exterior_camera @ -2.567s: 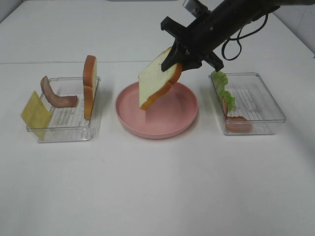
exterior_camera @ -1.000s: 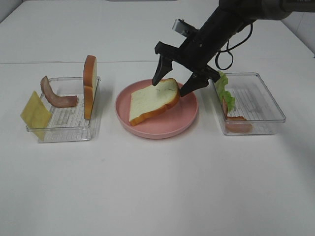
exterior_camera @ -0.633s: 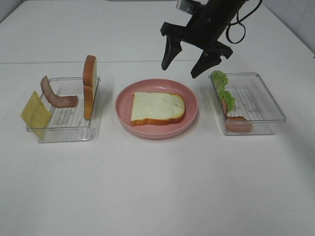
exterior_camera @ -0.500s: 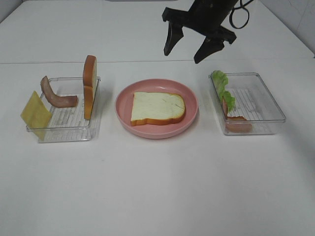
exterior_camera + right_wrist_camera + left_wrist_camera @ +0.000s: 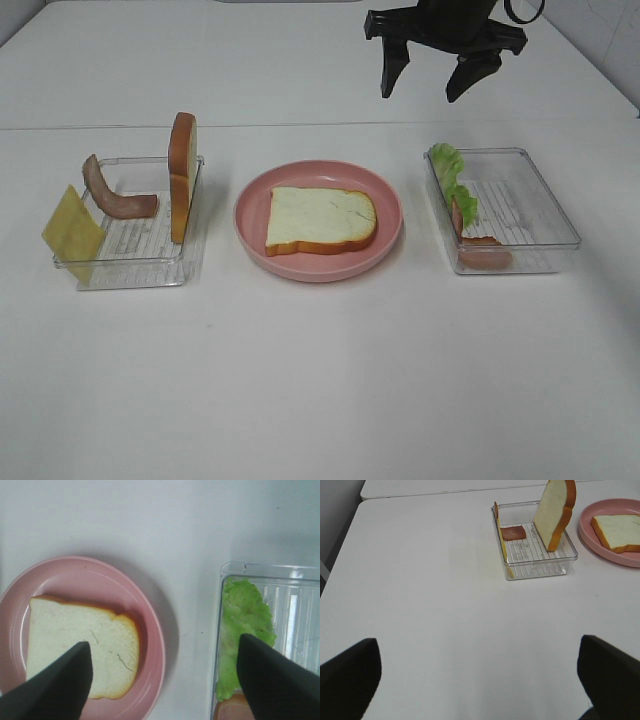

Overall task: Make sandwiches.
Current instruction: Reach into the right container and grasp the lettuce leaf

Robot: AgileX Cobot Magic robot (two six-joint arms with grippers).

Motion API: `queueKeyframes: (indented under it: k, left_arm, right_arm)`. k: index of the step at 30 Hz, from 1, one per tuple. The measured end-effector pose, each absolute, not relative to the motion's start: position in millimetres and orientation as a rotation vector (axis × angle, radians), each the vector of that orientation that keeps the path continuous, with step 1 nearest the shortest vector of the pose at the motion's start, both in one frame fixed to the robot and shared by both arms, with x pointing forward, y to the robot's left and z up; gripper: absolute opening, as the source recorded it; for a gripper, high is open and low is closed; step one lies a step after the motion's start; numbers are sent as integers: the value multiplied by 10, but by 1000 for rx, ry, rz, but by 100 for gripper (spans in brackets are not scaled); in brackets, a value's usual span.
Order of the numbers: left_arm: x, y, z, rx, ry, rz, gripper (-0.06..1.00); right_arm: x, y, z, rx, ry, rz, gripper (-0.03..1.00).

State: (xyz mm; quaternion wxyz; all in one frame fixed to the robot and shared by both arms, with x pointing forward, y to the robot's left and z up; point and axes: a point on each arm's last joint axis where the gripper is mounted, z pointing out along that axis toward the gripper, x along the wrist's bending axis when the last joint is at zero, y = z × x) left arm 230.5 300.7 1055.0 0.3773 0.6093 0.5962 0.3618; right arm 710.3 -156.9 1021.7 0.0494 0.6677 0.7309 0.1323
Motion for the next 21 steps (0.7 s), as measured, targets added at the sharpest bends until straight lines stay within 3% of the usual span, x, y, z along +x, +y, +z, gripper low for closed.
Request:
queueKeyframes:
  k: [8,21]
  left_arm:
    - [2305,3007,10550,1558,1524,925,99]
    - [2305,3007,10550,1558,1524,925,99]
  right_arm:
    - [7196,-2070,10079,2198,2105,338,77]
    - [7205,-2069,9616,2316,2182,253,77]
